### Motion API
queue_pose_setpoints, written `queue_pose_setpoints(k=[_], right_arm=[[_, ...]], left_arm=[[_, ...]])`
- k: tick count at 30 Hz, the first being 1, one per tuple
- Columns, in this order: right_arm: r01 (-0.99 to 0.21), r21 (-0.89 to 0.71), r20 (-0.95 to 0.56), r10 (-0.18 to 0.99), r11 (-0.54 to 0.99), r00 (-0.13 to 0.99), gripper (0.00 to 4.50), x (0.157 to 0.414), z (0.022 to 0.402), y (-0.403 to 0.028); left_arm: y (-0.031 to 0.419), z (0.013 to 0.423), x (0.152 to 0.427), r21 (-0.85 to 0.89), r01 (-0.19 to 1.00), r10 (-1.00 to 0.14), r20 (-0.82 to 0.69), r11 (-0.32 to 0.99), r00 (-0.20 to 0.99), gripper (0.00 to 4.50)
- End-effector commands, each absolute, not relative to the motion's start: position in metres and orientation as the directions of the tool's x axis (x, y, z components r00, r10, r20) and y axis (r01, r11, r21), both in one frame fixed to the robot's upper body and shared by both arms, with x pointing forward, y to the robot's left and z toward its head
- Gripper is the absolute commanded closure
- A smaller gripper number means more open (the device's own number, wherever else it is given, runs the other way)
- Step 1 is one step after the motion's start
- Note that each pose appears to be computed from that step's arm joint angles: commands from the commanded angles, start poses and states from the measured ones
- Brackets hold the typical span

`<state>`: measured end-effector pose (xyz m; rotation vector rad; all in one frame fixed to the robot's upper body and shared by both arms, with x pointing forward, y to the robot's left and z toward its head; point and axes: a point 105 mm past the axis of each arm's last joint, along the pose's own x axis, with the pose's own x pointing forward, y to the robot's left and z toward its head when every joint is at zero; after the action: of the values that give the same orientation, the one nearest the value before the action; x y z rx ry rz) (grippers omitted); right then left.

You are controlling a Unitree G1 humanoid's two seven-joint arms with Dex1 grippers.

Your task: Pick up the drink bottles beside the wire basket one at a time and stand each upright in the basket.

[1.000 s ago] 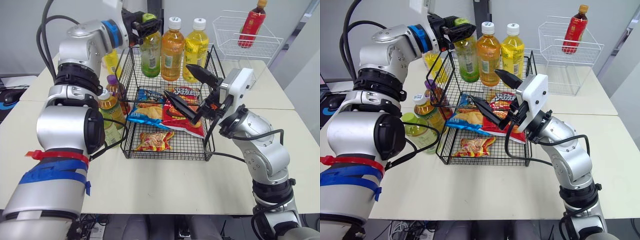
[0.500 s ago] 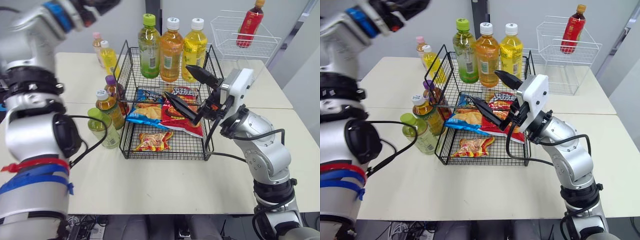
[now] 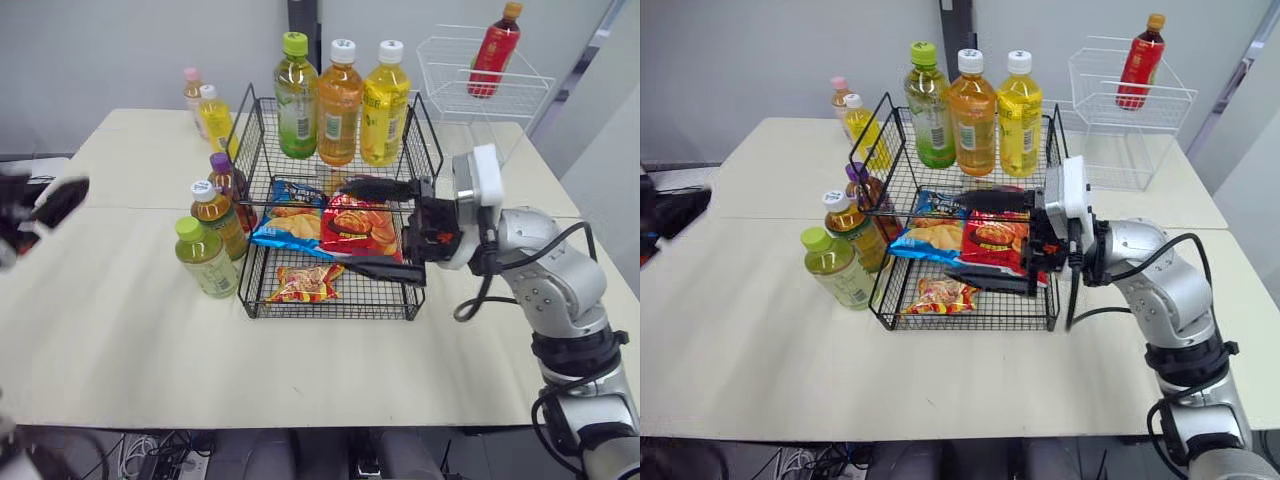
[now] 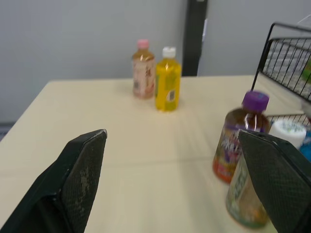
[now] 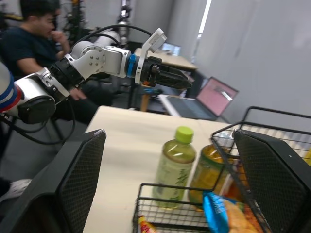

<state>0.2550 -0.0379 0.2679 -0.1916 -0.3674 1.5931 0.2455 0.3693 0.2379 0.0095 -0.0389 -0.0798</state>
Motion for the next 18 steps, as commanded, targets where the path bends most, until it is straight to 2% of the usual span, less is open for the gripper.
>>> queue_pose_setpoints(k=[1, 5, 8, 11, 18], right_arm=[[-0.927, -0.369, 0.103, 0.988, -0.071, -0.117, 0.0, 0.25, 0.276, -0.035], [-0.93, -0.355, 0.107, 0.985, -0.09, -0.136, 0.0, 0.25, 0.275, -0.032], [-0.928, -0.362, 0.11, 0.985, -0.086, -0.135, 0.0, 0.253, 0.275, -0.03], [-0.922, -0.381, 0.116, 0.986, -0.069, -0.121, 0.0, 0.255, 0.276, -0.028], [-0.918, -0.395, 0.132, 0.987, -0.031, -0.09, 0.0, 0.256, 0.277, -0.028]], left_arm=[[0.36, 0.238, 0.209, 0.002, 0.088, -0.088, 0.049, 0.996, 0.995, 0.02], [0.346, 0.221, 0.179, -0.048, 0.11, -0.111, -0.022, 0.993, 0.994, 0.02], [0.339, 0.22, 0.173, -0.058, 0.117, -0.119, -0.031, 0.991, 0.992, 0.02], [0.328, 0.223, 0.181, -0.046, 0.144, -0.145, -0.018, 0.988, 0.989, 0.02], [0.284, 0.235, 0.222, 0.019, 0.278, -0.279, 0.032, 0.96, 0.96, 0.02]])
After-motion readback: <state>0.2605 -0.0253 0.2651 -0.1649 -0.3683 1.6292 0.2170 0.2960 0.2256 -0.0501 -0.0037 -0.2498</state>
